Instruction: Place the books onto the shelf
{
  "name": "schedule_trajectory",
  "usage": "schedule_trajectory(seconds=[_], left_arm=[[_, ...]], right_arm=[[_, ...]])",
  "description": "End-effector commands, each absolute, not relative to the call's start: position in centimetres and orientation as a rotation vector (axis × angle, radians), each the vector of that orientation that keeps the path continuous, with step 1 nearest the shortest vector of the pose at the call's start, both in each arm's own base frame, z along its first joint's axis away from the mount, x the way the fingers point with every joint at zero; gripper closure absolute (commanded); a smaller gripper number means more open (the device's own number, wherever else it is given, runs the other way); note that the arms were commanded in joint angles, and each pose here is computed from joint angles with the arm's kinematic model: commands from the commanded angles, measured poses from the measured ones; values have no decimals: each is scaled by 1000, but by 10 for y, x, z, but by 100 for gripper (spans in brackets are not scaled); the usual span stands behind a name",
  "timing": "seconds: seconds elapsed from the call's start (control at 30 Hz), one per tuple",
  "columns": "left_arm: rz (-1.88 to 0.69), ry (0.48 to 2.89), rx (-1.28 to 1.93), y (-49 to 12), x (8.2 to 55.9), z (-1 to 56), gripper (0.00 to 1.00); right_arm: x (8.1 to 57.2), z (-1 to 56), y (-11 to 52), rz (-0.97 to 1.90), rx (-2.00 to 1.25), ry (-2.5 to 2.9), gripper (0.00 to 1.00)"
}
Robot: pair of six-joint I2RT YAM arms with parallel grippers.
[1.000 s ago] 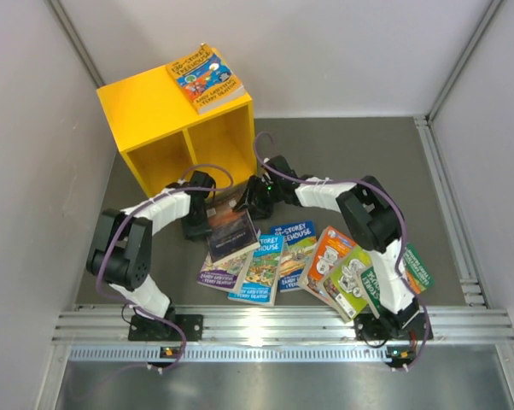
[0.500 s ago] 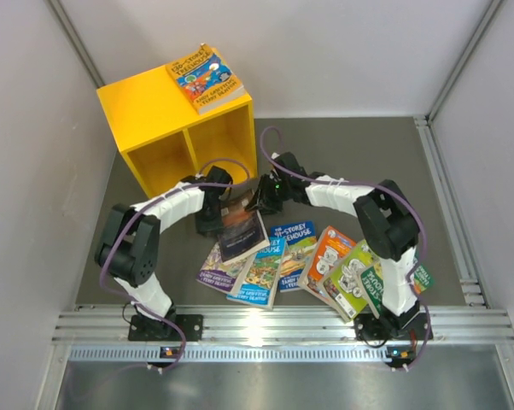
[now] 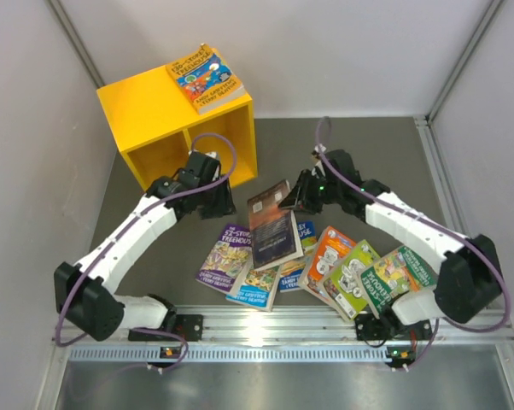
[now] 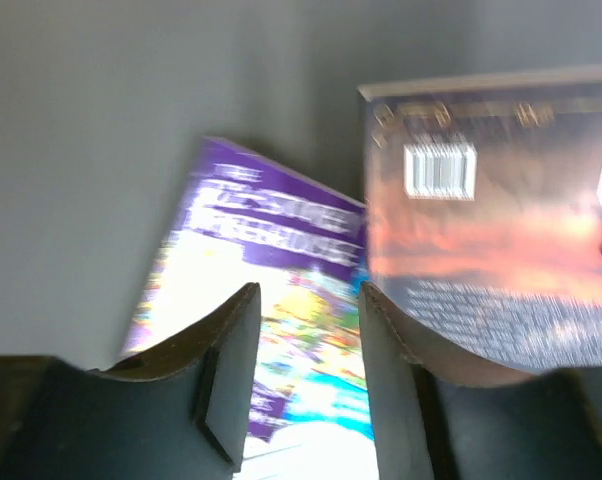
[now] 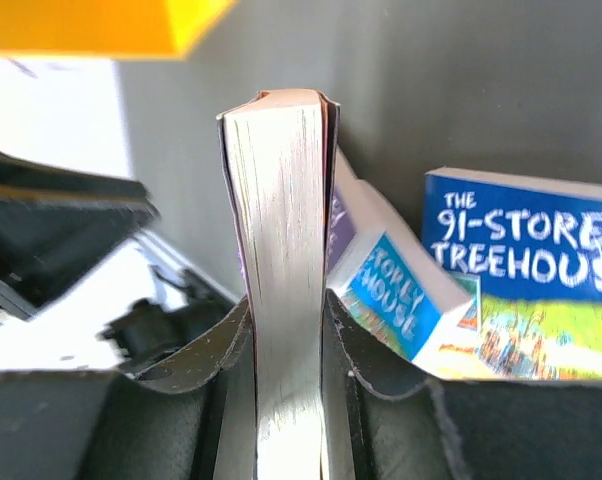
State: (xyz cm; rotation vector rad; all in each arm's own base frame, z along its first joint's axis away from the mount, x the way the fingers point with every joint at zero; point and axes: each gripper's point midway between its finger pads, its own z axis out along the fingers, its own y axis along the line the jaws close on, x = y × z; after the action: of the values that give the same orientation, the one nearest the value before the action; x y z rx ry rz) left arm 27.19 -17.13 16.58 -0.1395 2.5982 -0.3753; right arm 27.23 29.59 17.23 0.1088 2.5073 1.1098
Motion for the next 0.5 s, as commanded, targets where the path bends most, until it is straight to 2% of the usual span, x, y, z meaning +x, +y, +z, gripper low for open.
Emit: schedule_trajectory(seconds=[0.0,0.3,0.47], left_arm=[[-751,2474,-40,-219,263,220,51],[-1413,2162,76,-283,225,319,46],[-1514,2079,106,-291,218,342,45]], right_arm=[[273,263,287,1340,156,2268,100],[251,389,252,1639,235,1912,100],[230,431,238,1818,263,1718,100]])
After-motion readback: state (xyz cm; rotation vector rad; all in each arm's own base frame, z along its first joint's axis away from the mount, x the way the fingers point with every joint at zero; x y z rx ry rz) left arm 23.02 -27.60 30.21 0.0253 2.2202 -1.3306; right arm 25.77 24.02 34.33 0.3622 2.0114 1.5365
